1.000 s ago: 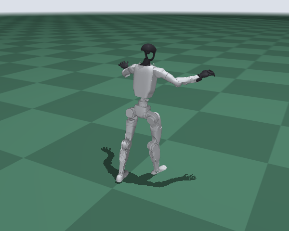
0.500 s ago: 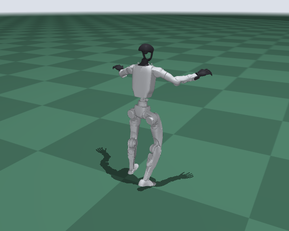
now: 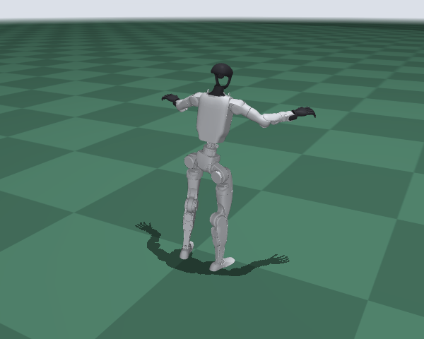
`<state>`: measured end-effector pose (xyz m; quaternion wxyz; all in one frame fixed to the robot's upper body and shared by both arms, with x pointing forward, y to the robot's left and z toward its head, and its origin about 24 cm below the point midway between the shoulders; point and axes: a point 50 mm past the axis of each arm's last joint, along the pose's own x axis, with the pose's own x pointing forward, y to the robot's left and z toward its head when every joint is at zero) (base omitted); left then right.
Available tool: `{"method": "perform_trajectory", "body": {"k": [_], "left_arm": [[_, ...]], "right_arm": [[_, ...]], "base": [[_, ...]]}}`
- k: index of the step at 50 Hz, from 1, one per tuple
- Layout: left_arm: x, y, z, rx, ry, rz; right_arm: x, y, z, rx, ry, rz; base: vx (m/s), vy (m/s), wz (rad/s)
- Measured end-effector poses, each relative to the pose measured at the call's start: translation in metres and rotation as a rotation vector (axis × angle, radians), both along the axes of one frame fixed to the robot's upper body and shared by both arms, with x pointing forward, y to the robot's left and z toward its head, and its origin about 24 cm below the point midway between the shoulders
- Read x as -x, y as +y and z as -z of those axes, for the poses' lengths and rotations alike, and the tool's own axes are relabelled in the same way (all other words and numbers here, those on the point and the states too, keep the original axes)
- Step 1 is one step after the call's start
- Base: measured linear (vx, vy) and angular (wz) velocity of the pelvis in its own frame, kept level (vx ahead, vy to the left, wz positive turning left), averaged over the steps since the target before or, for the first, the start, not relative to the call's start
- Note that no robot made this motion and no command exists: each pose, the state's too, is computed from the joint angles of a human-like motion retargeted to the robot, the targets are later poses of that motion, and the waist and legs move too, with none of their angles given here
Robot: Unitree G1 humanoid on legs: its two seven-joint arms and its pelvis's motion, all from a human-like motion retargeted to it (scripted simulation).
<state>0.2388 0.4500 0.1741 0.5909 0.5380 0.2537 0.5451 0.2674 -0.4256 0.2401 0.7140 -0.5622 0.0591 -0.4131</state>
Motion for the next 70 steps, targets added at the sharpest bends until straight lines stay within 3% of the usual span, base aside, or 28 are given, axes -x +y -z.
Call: {"method": "perform_trajectory", "body": {"k": [5,8,17,23,42,57,63,65,68,70], "left_arm": [[-0.009,-0.004,-0.017,-0.134,-0.018,0.102],[-0.009,-0.006,-0.016,-0.063,-0.101,0.058],[-0.029,-0.032,-0.029,-0.141,-0.487,0.267],[-0.026,-0.026,-0.028,-0.191,-0.362,0.29],[0.014,0.012,-0.019,-0.124,-0.006,0.062],[-0.006,-0.008,-0.016,-0.222,-0.205,0.236],[0.0,0.0,-0.007,-0.088,-0.131,0.095],[0.0,0.002,-0.014,-0.192,-0.059,0.136],[0.007,0.006,-0.001,-0.039,-0.104,0.045],[0.005,0.006,-0.005,-0.136,-0.074,0.113]], "right_arm": [[0.0,0.007,-0.002,0.002,-0.136,-0.092],[0.004,0.0,0.0,-0.004,-0.079,-0.036],[0.006,0.007,-0.012,0.087,-0.263,-0.084],[0.0,0.012,-0.003,0.063,-0.268,-0.123],[0.0,0.004,0.006,-0.02,-0.114,-0.113],[0.003,0.014,-0.025,0.155,-0.266,-0.127],[0.009,0.0,-0.021,0.107,-0.144,-0.021],[0.008,0.007,-0.025,0.109,-0.241,-0.09],[0.013,-0.001,-0.023,0.1,-0.147,-0.023],[0.013,0.007,-0.027,0.112,-0.261,-0.11]], "base": [[-0.3,0.02,0.59],[-0.36,0.08,0.35],[-0.43,0.17,0.39],[-0.44,0.12,-0.3],[-0.3,-0.04,-0.31],[-0.37,-0.23,-0.05],[-0.29,-0.16,0.32],[-0.18,-0.05,0.3],[-0.19,-0.04,-0.16],[-0.13,0.05,0.17]]}}
